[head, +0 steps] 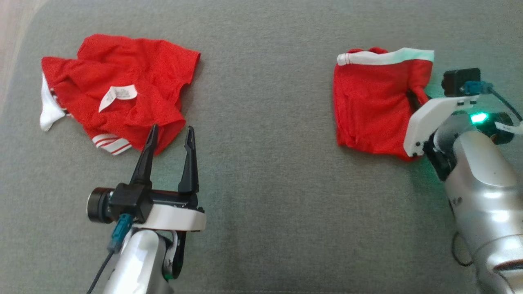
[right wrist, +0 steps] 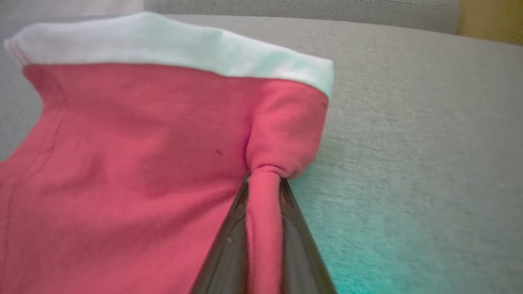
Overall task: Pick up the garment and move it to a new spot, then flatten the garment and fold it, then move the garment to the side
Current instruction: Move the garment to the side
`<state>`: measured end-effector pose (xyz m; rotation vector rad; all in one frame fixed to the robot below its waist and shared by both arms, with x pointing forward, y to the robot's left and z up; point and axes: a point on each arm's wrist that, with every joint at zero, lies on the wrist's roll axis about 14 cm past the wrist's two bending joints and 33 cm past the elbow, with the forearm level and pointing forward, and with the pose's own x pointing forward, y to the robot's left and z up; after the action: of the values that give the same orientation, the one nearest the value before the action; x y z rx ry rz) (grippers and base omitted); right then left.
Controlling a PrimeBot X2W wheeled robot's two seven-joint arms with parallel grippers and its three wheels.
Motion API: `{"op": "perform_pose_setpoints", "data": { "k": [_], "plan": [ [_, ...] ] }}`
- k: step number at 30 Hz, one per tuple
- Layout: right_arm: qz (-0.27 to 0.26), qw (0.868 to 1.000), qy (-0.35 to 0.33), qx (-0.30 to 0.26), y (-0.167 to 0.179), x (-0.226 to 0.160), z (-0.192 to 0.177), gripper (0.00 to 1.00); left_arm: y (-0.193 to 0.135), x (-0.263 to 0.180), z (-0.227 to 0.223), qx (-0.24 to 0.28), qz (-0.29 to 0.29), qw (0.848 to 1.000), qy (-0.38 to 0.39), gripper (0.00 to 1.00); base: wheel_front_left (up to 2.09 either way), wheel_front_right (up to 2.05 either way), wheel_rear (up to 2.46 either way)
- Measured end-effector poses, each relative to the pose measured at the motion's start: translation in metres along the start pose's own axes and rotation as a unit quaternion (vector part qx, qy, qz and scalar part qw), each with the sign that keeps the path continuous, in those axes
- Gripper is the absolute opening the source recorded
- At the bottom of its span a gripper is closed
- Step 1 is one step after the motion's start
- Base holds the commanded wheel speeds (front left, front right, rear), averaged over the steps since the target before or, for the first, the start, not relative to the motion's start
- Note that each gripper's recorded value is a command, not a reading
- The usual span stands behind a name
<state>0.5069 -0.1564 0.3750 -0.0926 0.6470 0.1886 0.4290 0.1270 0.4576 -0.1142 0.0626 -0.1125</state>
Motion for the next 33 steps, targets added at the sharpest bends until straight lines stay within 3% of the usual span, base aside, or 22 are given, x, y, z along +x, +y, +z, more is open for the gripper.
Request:
{"op": "perform_pose_setpoints", "data": {
  "k": [3,6,11,16,30,31,33],
  "plan": [
    [-0.018,0.999,0.0,-0.048,-0.024,-0.01,-0.001,0.0,-0.006,0.002,0.004,-0.001,-0.008,1.0,-0.006,1.0,0.0,0.0,0.0],
    [-0.058,0.993,0.004,-0.102,-0.07,-0.024,0.001,0.0,-0.008,0.005,0.007,-0.003,-0.011,1.0,-0.011,1.0,0.0,0.0,0.0],
    [-0.13,0.973,0.042,-0.188,-0.154,-0.051,-0.004,0.0,-0.007,0.008,0.005,-0.006,-0.009,1.0,-0.01,1.0,0.0,0.0,0.0],
    [-0.19,0.957,0.072,-0.208,-0.216,-0.074,-0.008,0.0,-0.001,0.008,-0.001,-0.003,-0.004,1.0,-0.003,1.0,0.0,0.0,0.0],
    [-0.21,0.955,0.069,-0.196,-0.234,-0.075,-0.014,0.0,0.01,0.009,-0.006,0.001,0.008,1.0,0.004,1.0,0.0,0.0,0.0],
    [-0.211,0.955,0.069,-0.194,-0.234,-0.076,-0.014,1.0,0.01,0.009,-0.006,0.001,0.008,1.0,0.003,1.0,0.0,0.0,0.0],
    [-0.212,0.957,0.062,-0.19,-0.232,-0.076,-0.012,1.0,0.009,0.009,-0.005,0.001,0.007,1.0,0.002,1.0,0.0,0.0,0.0]
  ]
}}
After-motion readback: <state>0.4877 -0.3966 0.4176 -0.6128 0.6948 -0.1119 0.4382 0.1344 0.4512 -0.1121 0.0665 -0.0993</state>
